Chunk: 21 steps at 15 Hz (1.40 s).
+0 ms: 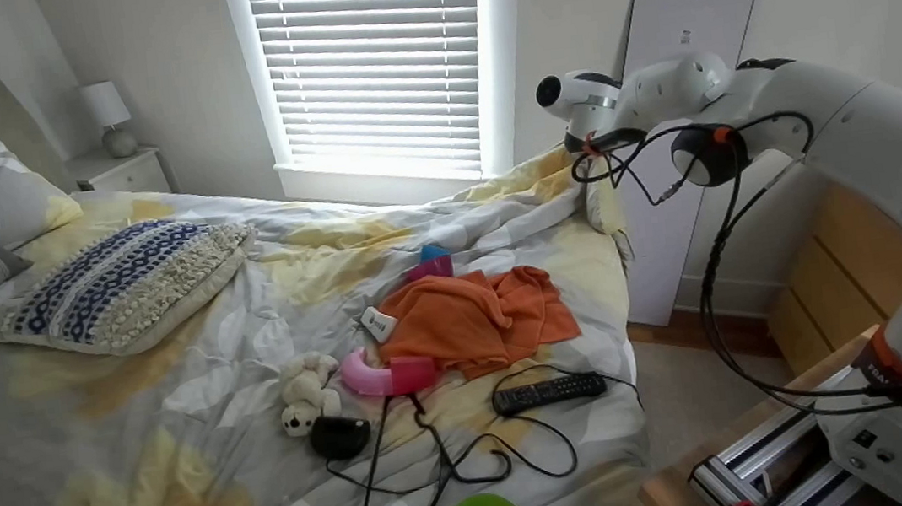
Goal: Spread the blanket over the corner of the bed
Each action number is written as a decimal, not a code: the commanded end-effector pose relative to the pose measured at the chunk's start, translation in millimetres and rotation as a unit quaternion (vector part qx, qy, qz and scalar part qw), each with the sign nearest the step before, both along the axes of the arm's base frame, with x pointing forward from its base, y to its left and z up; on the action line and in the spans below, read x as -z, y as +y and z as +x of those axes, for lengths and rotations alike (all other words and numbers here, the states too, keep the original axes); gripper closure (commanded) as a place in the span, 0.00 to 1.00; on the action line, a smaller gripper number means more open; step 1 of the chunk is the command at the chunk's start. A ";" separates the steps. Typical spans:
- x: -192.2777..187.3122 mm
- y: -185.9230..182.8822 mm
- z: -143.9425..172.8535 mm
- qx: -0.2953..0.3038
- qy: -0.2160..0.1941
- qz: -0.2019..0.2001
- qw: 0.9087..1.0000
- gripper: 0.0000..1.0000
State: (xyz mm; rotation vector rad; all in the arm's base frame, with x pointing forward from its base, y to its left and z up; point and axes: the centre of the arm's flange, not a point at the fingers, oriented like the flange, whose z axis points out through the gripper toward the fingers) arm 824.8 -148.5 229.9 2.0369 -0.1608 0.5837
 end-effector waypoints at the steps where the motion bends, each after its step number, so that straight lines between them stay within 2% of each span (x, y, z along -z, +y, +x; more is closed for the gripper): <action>1: -1.5 2.5 7.4 0.028 0.046 0.027 0.998 0.00; 2: -0.8 4.3 4.4 0.039 0.068 0.039 0.996 0.00; 3: -2.3 8.9 2.4 0.007 0.058 0.065 0.996 0.00; 4: -5.2 15.0 4.6 0.001 0.038 0.082 0.996 0.00; 5: -8.7 19.3 4.3 0.001 0.041 0.090 0.995 0.00; 6: -12.4 24.1 0.7 0.016 0.072 0.109 0.991 0.00; 9: -8.8 30.3 -5.5 0.043 0.132 0.142 0.980 0.00; 14: -7.4 45.8 -25.7 0.087 0.213 0.216 0.949 0.00; 18: -33.2 80.3 -50.2 0.076 0.236 0.299 0.921 0.00; 21: -75.4 111.6 -69.8 0.044 0.247 0.356 0.900 0.00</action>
